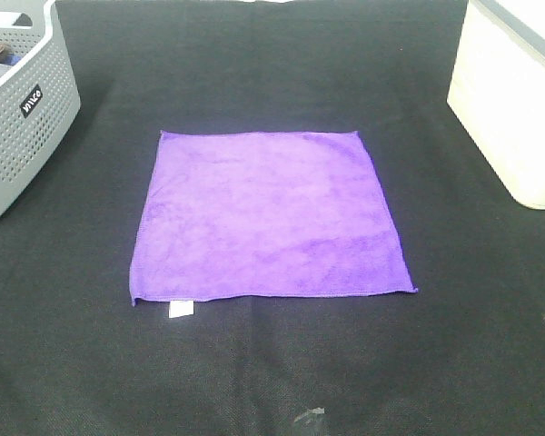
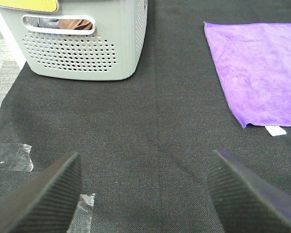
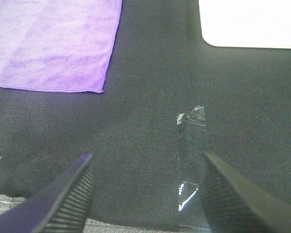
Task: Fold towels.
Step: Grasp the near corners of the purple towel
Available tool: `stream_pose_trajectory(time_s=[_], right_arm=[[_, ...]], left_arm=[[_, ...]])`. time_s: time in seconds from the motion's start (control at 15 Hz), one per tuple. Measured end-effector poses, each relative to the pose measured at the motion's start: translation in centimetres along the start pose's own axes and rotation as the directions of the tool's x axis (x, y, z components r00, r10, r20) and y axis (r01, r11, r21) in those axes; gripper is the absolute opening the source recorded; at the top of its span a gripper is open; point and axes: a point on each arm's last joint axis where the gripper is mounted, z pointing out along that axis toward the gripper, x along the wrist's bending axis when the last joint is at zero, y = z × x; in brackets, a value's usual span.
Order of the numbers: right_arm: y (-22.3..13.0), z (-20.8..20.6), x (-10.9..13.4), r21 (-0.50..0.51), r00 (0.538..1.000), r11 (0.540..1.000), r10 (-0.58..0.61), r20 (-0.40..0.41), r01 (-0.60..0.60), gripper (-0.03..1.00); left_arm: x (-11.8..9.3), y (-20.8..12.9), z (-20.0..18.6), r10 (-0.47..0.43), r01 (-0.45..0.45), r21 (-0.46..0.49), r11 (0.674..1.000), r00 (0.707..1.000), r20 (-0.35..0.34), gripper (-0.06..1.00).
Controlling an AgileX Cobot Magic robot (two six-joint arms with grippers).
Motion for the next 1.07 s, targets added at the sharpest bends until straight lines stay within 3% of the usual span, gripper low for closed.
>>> stream_pose_trajectory(time_s=[0.93, 1.07], right_arm=[[0.00, 0.00, 0.00, 0.000, 1.000, 1.000, 0.000, 0.000, 0.000, 0.61], [0.00, 0.00, 0.00, 0.000, 1.000, 1.000, 0.000, 0.000, 0.000, 0.79]], left_arm=[[-0.07, 0.00, 0.00, 0.007, -0.007, 0.000, 1.000, 1.000, 0.008, 0.68], [-0.07, 0.00, 0.00, 0.015, -0.015, 0.000, 1.000, 1.000, 0.008, 0.69]])
